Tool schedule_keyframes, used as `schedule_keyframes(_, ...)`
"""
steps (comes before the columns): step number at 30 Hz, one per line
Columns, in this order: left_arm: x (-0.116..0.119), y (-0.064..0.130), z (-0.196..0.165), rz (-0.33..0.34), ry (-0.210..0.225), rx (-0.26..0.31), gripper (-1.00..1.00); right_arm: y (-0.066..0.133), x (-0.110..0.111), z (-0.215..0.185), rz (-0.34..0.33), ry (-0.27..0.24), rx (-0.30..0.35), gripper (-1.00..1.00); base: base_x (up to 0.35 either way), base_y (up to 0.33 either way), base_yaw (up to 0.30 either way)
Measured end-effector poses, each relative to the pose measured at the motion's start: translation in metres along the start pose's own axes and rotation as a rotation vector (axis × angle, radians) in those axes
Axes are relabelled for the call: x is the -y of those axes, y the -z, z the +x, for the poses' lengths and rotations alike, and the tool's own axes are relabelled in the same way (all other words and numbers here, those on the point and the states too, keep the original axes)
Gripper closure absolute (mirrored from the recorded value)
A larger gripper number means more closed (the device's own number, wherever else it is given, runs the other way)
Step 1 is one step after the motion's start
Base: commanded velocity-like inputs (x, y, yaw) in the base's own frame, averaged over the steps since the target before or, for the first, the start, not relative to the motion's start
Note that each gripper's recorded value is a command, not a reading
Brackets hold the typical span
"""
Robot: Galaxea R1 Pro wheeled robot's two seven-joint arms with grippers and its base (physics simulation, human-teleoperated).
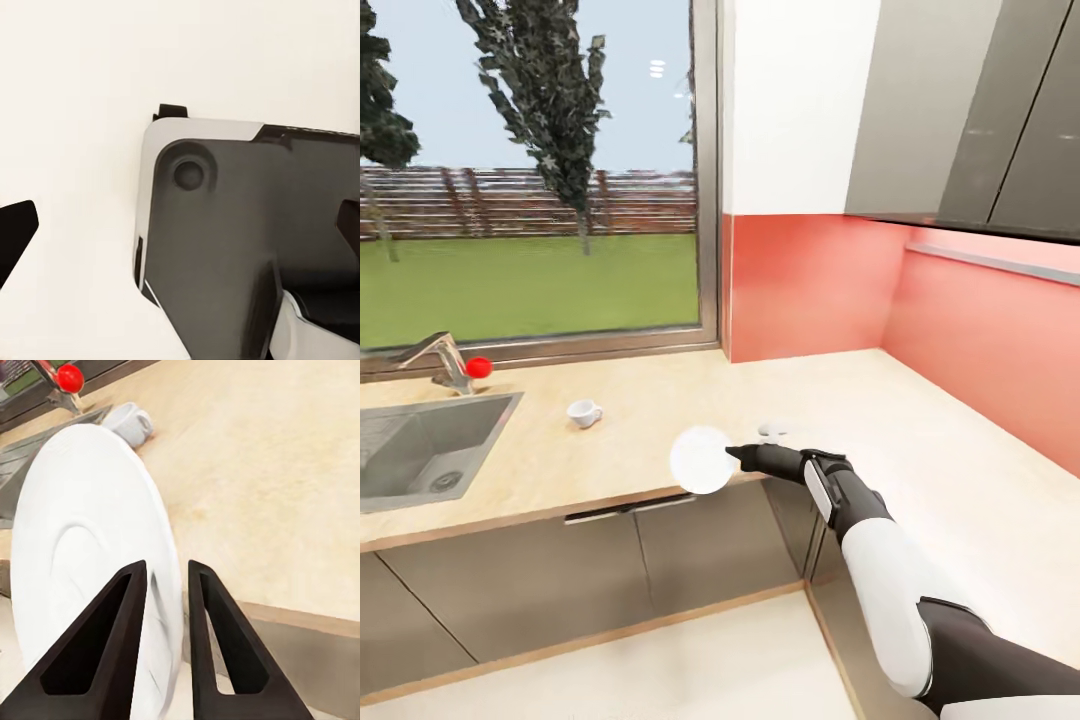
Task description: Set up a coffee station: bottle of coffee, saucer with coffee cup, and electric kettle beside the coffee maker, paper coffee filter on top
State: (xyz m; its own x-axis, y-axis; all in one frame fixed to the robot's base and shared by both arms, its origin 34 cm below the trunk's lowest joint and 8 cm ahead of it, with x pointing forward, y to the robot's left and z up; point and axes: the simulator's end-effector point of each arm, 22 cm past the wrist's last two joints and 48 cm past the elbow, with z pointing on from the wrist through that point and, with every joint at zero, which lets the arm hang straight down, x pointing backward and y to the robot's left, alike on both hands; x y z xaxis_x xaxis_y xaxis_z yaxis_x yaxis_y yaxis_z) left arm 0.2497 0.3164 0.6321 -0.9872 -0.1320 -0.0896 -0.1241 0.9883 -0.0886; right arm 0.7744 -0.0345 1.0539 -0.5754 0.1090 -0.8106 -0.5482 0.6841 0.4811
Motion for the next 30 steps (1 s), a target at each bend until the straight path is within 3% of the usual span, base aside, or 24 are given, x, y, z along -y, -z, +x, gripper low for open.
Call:
schedule_keyframes(4,-0.007,0.001,0.005,-0.011,0.004,-0.007,-1.0,0.0,0.0,0.0,0.0,0.0,-0.001,1.0,0.0,-0.034,0.278)
schedule_keyframes(8,-0.012,0.001,-0.004,-0.024,-0.002,0.036,-1.0,0.0,0.0,0.0,0.0,0.0,-0.001,1.0,0.0,-0.211,0.278)
schedule_keyframes(9,-0.015,0.001,-0.005,-0.036,-0.002,0.041,-1.0,0.0,0.0,0.001,-0.001,0.0,-0.002,1.0,-0.153,-0.193,0.278)
schedule_keyframes(10,-0.03,0.001,0.001,-0.11,0.004,0.032,-1.0,-0.001,0.0,0.001,0.0,0.0,-0.003,1.0,-0.218,-0.124,0.278)
schedule_keyframes(14,-0.043,0.002,0.005,-0.164,0.01,0.026,-1.0,-0.001,0.0,0.001,-0.002,0.0,-0.003,1.0,-0.298,-0.041,0.278)
schedule_keyframes(20,-0.047,0.003,0.005,-0.172,0.03,0.028,-1.0,0.0,0.0,0.001,-0.001,0.0,-0.003,1.0,-0.256,0.072,0.278)
schedule_keyframes(30,-0.048,0.003,0.005,-0.174,0.032,0.03,-1.0,0.0,-0.004,0.001,-0.016,0.0,-0.004,1.0,-0.015,0.026,0.278)
